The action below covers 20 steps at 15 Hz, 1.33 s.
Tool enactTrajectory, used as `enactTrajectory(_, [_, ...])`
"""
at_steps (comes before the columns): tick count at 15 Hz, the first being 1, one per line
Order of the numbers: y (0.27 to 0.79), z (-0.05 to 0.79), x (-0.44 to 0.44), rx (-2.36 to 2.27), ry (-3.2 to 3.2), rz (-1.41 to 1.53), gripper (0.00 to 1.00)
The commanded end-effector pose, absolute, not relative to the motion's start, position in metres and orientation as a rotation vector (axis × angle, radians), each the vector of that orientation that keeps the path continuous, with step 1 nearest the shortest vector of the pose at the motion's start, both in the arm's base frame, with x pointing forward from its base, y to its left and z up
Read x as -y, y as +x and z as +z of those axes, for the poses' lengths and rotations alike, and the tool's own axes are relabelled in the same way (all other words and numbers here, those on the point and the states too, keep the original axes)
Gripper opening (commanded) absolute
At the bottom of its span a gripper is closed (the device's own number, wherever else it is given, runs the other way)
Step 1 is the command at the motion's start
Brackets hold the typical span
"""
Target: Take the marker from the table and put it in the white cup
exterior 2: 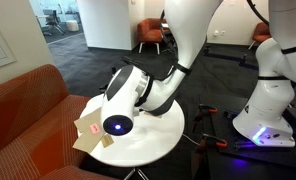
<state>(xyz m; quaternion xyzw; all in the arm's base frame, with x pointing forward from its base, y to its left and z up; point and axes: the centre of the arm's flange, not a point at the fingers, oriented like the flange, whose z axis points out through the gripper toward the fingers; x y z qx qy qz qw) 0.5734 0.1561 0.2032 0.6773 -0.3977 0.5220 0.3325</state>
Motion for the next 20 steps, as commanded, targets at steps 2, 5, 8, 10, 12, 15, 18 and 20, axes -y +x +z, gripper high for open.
enactTrajectory(2, [0.591,0.188,-0.159,1.021,1.714,1.39,0.05])
enactTrajectory(5, [0.596,0.178,-0.157,1.002,1.7,1.39,0.05])
enactTrajectory(8, [0.602,0.166,-0.155,0.99,1.698,1.379,0.05])
enactTrajectory(10, [0.604,0.158,-0.154,0.985,1.699,1.369,0.05])
enactTrajectory(12, [0.606,0.15,-0.152,0.981,1.699,1.357,0.05])
enactTrajectory(15, [0.609,0.141,-0.15,0.976,1.693,1.346,0.05])
enactTrajectory(18, [0.612,0.133,-0.148,0.964,1.686,1.333,0.46])
enactTrajectory(20, [0.613,0.13,-0.148,0.962,1.681,1.325,0.54])
